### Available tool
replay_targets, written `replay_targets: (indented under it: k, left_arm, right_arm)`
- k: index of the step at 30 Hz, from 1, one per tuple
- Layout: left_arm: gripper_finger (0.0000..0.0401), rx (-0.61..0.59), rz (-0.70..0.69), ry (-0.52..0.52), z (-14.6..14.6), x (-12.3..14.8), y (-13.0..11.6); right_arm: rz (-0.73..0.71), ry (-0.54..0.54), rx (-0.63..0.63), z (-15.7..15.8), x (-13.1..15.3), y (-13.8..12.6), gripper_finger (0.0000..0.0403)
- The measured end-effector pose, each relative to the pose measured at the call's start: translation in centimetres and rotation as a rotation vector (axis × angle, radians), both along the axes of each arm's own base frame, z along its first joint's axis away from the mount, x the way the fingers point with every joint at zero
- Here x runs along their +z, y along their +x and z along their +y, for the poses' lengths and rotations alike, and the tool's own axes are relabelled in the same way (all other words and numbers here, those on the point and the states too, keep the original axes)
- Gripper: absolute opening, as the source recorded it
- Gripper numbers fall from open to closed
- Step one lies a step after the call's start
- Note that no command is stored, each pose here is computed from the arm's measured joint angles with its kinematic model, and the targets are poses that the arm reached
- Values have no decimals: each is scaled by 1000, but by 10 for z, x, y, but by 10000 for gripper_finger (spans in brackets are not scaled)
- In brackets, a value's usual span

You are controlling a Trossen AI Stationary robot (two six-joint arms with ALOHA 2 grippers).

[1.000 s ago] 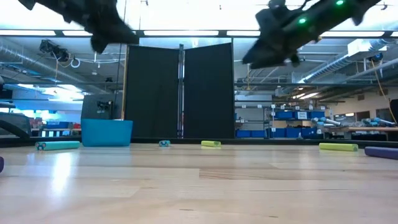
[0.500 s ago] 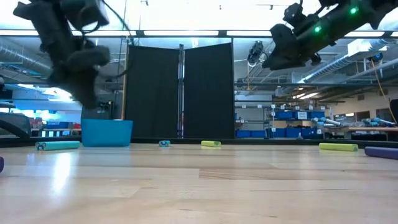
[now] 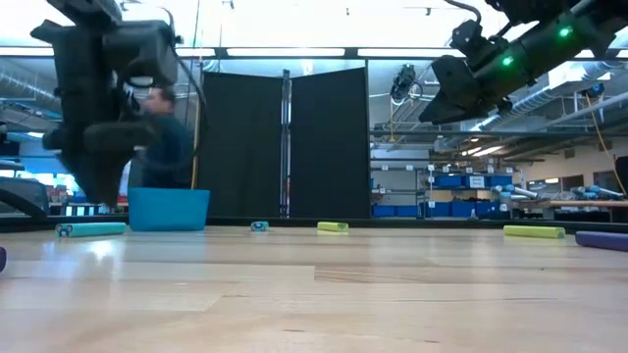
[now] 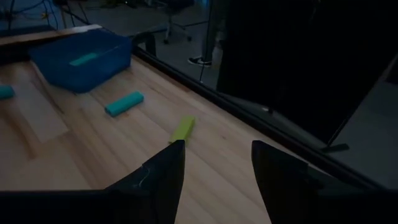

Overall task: Sort blocks
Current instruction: Put the blue block into the blue bin

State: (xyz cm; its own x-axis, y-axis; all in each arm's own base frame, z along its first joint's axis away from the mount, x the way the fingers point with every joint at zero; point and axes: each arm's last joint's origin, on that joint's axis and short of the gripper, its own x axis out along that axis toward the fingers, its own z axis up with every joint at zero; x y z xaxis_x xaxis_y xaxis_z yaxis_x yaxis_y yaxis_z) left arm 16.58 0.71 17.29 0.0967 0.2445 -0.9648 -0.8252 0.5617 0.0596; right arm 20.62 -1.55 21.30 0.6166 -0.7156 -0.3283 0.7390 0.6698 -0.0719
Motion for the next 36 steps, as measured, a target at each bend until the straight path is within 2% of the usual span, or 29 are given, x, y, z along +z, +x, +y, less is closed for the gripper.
replay_targets:
  k: [5, 11, 16, 19, 24, 30, 36]
  left_arm:
    - [225, 20, 50, -25, -1, -17, -4]
    - [225, 15, -37, -65, -2, -34, -4]
    - [215, 13, -42, -69, -2, -43, -9]
    - [187, -11, -42, -64, -2, -43, -9]
    - [105, -44, -41, -59, -2, -43, -8]
    - [105, -74, -34, -54, -2, -41, -6]
    - [105, -138, -106, -35, -7, -14, 8]
  right_arm:
    - [11, -11, 10, 1, 0, 0, 197]
    - [5, -12, 11, 1, 1, 0, 197]
    - [8, -21, 16, 1, 1, 1, 197]
    - [-5, -29, 20, 1, 3, 2, 197]
    - [-18, -37, 24, 1, 5, 3, 197]
    - [-25, -38, 23, 1, 6, 3, 197]
    - [-31, -39, 23, 1, 6, 3, 197]
